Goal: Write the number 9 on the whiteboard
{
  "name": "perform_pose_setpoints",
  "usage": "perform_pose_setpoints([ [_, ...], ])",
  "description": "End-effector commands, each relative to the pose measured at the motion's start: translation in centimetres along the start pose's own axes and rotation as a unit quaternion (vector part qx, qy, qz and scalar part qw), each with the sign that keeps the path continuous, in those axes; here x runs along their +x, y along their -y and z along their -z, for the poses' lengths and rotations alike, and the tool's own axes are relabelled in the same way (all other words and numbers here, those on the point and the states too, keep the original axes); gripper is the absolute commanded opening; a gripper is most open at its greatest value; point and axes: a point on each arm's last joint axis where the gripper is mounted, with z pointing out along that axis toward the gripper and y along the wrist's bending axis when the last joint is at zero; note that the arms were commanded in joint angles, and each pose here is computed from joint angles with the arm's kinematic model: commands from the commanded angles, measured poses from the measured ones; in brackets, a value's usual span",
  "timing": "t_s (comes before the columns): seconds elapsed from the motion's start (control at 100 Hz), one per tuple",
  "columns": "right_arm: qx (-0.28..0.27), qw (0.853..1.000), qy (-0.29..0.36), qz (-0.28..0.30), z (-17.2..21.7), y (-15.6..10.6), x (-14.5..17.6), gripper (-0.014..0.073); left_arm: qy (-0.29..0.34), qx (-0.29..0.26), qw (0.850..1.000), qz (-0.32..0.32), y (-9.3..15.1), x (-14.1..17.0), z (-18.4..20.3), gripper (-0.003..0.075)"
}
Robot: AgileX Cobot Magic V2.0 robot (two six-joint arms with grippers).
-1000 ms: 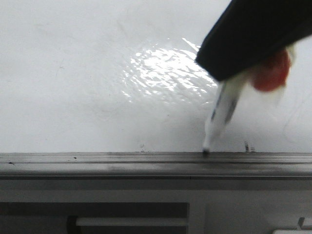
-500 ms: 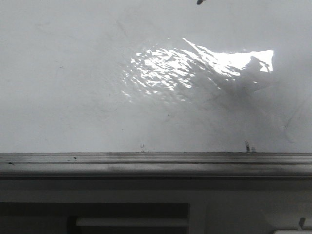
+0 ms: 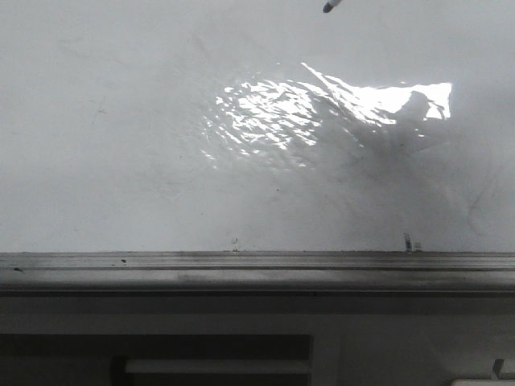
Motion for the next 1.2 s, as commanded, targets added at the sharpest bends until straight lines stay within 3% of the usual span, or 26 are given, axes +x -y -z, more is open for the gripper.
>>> perform_pose_setpoints([
  [0.0, 0.037, 0.998, 0.050, 0.010, -0.4, 0.9, -1.4, -0.0041, 0.040, -0.016, 0.999, 0.018, -0.3, -1.3, 0.1, -0.0020],
  [0.19, 0.042, 0.998, 0.042, 0.037, -1.5, 0.8, -1.0, -0.0041, 0.039, -0.015, 0.999, 0.018, -0.3, -1.3, 0.1, -0.0020],
  [0.62, 0.074, 0.997, -0.001, 0.017, -3.1, 2.2, 0.7, -0.0041, 0.038, -0.014, 0.999, 0.018, -0.3, -1.2, 0.1, -0.0020],
  [0.84, 0.060, 0.998, -0.034, 0.014, -4.5, 1.8, 2.0, -0.0041, 0.038, -0.014, 0.999, 0.018, -0.3, -1.2, 0.1, -0.0020],
  [1.1, -0.010, 0.995, -0.099, 0.011, -4.3, 0.1, 3.1, -0.0041, 0.033, -0.013, 0.999, 0.019, -0.3, -1.0, 0.0, -0.0020],
  [1.19, -0.002, 0.996, -0.090, 0.011, -4.2, 0.3, 2.8, -0.0041, 0.033, -0.013, 0.999, 0.019, -0.3, -1.0, 0.0, -0.0020],
])
